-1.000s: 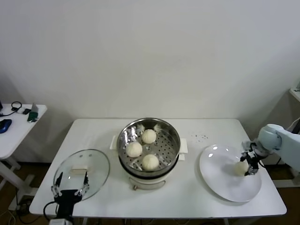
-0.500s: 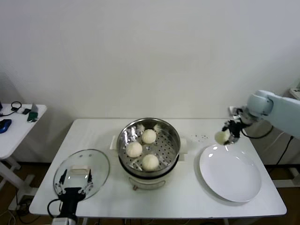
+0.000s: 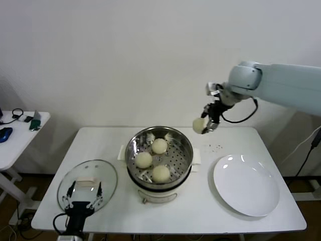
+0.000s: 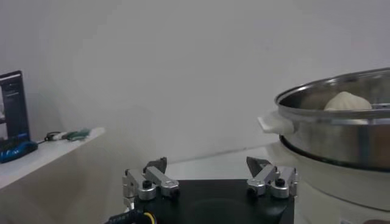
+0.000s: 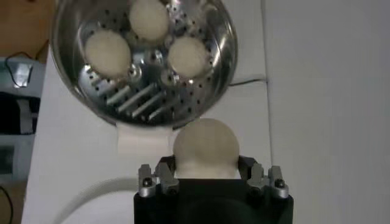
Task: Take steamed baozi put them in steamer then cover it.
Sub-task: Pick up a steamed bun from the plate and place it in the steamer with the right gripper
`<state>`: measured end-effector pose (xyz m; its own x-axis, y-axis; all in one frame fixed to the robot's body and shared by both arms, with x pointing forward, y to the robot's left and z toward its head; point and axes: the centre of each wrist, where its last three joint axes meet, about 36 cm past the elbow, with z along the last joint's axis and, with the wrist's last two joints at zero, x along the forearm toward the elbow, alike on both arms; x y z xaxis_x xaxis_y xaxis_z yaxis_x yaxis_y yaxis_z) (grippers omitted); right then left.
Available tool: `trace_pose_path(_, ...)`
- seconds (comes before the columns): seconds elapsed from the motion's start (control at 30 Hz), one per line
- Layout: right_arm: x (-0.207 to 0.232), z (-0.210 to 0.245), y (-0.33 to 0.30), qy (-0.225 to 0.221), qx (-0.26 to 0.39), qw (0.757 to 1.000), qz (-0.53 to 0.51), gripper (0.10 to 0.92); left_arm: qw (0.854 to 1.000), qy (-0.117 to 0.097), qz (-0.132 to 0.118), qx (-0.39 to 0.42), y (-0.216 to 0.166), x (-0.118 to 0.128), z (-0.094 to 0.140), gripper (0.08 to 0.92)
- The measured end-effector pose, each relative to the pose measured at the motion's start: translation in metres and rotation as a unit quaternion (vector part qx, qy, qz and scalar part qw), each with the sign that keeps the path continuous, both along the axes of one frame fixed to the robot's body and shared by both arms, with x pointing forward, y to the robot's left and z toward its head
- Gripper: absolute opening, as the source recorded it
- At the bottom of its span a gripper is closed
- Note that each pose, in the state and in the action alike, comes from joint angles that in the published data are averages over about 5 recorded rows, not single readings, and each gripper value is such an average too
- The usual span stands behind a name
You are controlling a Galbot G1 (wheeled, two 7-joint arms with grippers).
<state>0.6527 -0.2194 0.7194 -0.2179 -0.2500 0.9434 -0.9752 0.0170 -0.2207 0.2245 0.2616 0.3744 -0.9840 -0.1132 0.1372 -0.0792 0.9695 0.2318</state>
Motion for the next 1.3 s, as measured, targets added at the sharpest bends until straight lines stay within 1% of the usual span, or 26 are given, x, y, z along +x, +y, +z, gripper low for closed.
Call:
trace_pose_path(0.23,-0.008,-0.010,0.059,0.015,-0.017,1.000,0.020,0.662,1.000,-0.003,0.000,-0.001,0.001,-0.001,0.004,0.823)
trace_pose_path(0.57,-0.014,-0.057,0.107,0.049,-0.053,0.996,0.045,0.662,1.000,0.000,0.002,0.004,0.008,-0.005,0.003,0.823)
trace_pose_path(0.93,-0.014,-0.104,0.127,0.070,-0.078,0.993,0.058,0.667,1.000,0.010,0.006,0.006,0.012,-0.008,-0.002,0.823)
trace_pose_path(1.3,-0.005,-0.127,0.127,0.068,-0.092,0.992,0.055,0.678,1.000,0.010,0.005,0.008,0.014,-0.005,-0.003,0.823)
